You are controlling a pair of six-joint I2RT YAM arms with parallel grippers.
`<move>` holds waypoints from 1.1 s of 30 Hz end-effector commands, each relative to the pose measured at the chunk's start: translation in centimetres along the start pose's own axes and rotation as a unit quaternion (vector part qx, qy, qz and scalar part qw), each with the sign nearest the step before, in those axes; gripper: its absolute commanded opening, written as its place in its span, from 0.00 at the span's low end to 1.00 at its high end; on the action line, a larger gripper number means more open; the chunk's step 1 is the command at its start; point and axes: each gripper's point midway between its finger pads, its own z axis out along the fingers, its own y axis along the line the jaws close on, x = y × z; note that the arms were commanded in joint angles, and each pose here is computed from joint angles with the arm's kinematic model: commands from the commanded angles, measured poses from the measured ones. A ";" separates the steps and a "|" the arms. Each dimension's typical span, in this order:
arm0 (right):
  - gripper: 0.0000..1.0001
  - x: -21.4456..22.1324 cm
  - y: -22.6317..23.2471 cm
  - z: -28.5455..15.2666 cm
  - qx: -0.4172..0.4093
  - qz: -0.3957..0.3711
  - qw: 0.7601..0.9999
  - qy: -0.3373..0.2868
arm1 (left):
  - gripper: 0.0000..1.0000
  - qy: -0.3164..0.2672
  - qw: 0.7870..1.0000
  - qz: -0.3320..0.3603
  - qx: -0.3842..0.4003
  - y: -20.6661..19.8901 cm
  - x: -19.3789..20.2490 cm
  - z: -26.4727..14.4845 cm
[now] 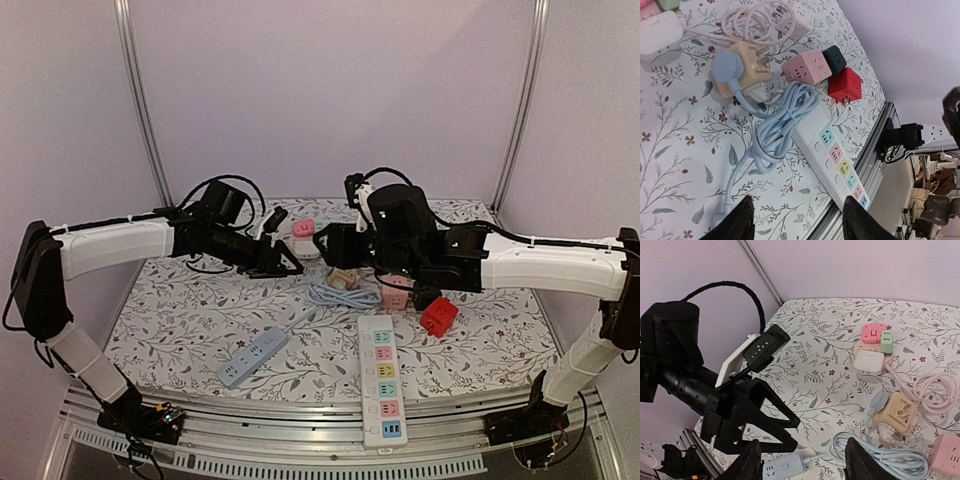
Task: Pull the plug off the socket
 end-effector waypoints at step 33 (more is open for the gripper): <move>0.77 14.1 -13.9 12.3 0.160 0.064 0.960 0.221 | 0.85 -0.116 0.989 0.062 -0.074 -0.4 -3.1 -5.6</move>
